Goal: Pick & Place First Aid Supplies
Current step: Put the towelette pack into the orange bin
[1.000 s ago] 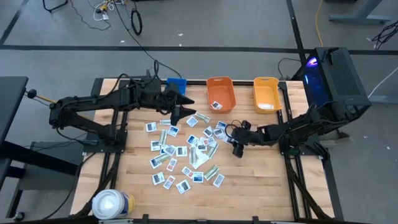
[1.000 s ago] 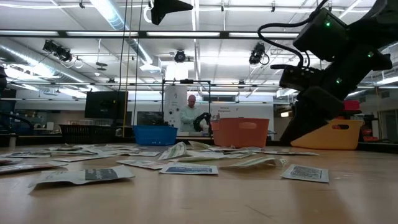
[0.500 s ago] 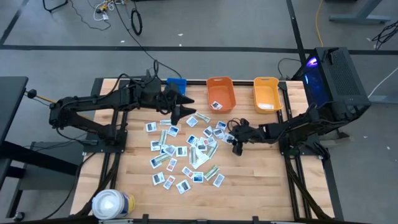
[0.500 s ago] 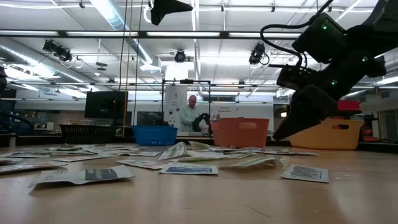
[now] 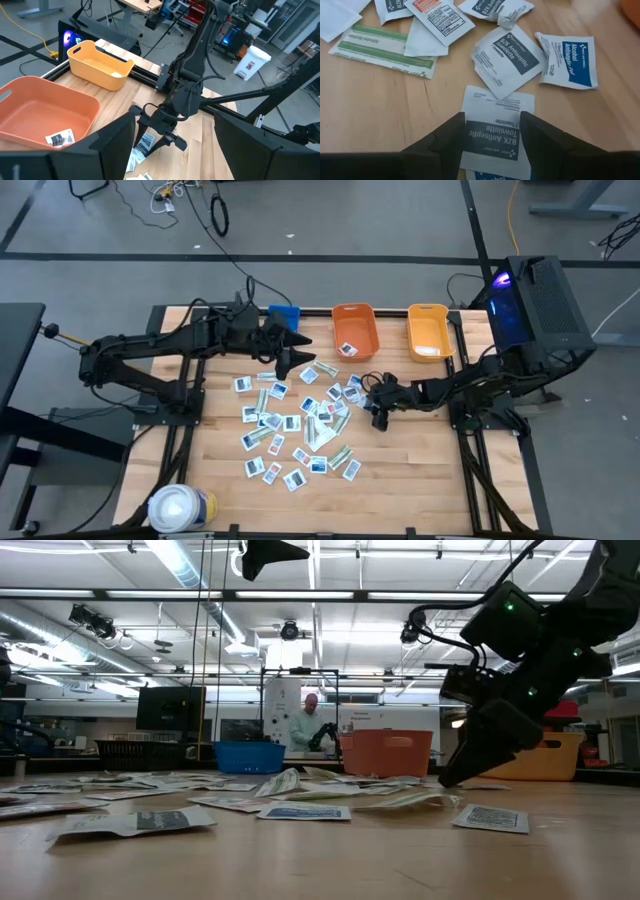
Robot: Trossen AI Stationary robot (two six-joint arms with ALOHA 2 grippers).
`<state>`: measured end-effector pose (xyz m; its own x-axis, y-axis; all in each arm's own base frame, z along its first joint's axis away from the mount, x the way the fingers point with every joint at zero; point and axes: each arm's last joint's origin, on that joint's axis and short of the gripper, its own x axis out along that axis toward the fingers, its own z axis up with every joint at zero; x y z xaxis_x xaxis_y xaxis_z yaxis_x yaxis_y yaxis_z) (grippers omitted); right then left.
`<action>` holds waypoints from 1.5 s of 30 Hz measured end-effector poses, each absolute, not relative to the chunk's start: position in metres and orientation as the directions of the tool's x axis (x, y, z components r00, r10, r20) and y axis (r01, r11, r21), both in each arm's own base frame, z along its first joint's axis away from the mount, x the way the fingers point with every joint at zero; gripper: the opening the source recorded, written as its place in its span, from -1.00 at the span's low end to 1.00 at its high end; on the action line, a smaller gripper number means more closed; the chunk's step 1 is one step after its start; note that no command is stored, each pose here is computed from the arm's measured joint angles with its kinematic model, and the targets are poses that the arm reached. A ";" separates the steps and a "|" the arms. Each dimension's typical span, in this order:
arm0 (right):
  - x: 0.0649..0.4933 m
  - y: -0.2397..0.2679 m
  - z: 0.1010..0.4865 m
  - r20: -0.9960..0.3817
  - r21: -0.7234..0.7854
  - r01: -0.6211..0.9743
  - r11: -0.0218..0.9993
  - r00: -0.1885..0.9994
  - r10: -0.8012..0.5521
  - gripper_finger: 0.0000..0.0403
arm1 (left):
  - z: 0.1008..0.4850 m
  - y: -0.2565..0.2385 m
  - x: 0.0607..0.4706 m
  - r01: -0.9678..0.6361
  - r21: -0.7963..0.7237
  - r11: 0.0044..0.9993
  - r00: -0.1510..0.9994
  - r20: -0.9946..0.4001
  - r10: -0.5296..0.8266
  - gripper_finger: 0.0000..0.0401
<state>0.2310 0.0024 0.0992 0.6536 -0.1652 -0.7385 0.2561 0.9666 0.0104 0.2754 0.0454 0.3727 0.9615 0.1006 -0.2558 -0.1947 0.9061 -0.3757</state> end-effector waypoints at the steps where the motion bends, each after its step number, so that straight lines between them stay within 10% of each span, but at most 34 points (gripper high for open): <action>1: 0.232 0.002 0.099 -0.738 0.013 0.254 0.967 0.655 -0.162 -0.04 | 0.373 0.045 0.275 -0.195 -0.376 0.906 0.962 -0.255 0.101 0.36; 20: 0.229 0.003 0.096 -0.763 0.016 0.248 0.969 0.629 -0.148 -0.56 | 0.373 0.047 0.275 -0.217 -0.371 0.903 0.959 -0.255 0.125 0.36; 45: 0.233 0.003 0.099 -0.726 0.069 0.274 0.959 0.674 -0.140 -0.78 | 0.373 0.047 0.275 -0.219 -0.394 0.893 0.960 -0.249 0.125 0.36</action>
<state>0.2333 0.0032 0.0987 0.6736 -0.1397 -0.7258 0.2738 0.9593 0.0695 0.2754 0.0466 0.3734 0.9603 0.1251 -0.2494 -0.2186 0.8928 -0.3939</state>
